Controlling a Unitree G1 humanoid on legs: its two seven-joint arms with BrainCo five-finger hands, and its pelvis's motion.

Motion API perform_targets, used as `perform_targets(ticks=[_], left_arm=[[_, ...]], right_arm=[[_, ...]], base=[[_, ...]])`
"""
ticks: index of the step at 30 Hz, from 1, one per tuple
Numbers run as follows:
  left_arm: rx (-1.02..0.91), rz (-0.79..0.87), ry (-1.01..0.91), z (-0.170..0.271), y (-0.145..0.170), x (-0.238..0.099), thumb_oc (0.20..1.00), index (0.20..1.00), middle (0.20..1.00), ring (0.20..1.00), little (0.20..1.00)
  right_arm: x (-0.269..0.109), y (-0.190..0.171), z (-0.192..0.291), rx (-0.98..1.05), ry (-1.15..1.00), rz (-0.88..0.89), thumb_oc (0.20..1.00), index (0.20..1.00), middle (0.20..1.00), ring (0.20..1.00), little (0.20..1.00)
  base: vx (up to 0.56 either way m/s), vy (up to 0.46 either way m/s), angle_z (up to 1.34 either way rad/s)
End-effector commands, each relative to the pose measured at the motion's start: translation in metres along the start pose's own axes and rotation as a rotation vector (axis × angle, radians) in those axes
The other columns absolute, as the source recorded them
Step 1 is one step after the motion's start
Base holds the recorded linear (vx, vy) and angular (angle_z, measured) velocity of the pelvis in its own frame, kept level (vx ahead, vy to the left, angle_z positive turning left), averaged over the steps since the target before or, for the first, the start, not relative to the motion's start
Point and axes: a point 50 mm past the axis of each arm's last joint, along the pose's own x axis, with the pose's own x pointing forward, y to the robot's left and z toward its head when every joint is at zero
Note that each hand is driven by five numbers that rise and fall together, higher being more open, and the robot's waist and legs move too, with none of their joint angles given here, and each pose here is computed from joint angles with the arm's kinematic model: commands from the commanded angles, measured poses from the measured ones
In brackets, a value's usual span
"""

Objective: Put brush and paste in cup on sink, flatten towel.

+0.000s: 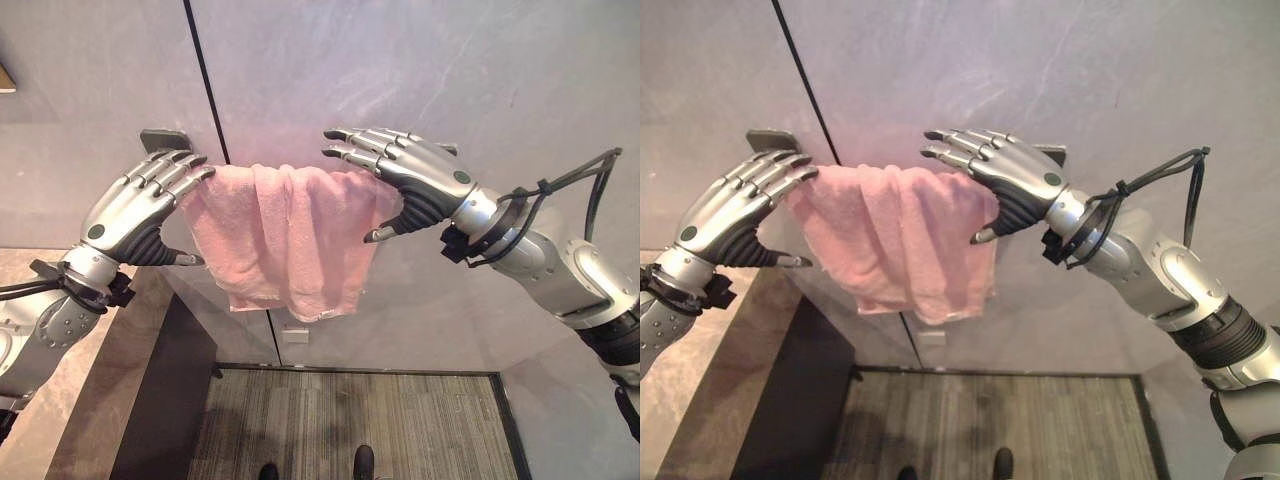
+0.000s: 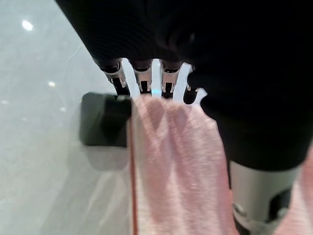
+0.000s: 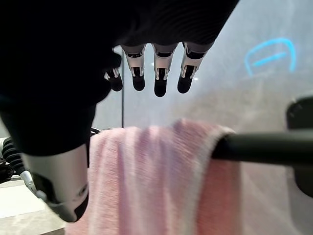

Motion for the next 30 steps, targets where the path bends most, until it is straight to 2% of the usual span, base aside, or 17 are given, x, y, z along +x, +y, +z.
perform_targets(ticks=[1, 13, 20, 30], left_arm=[[0.072, 0.076, -0.032, 0.0, 0.021, 0.014, 1.0, 1.0, 1.0, 1.0, 1.0], [0.181, 0.025, -0.028, -0.006, 0.023, 0.008, 1.0, 1.0, 1.0, 1.0, 1.0], [0.274, -0.123, -0.051, -0.009, 0.015, -0.006, 1.0, 1.0, 1.0, 1.0, 1.0], [0.267, -0.235, -0.045, -0.012, -0.003, -0.019, 1.0, 1.0, 1.0, 1.0, 1.0]], right_arm=[[0.013, -0.022, 0.001, -0.038, -0.025, -0.066, 1.0, 1.0, 1.0, 1.0, 1.0], [-0.005, -0.015, -0.009, -0.077, 0.028, 0.001, 1.0, 1.0, 1.0, 1.0, 1.0], [-0.027, -0.006, -0.008, -0.14, 0.028, 0.09, 1.0, 1.0, 1.0, 1.0, 1.0], [-0.052, 0.011, -0.014, -0.179, 0.069, 0.176, 1.0, 1.0, 1.0, 1.0, 1.0]], base=[[0.03, 0.001, 0.03], [0.02, 0.001, 0.0], [0.01, -0.004, -0.02], [0.0, -0.002, -0.05]])
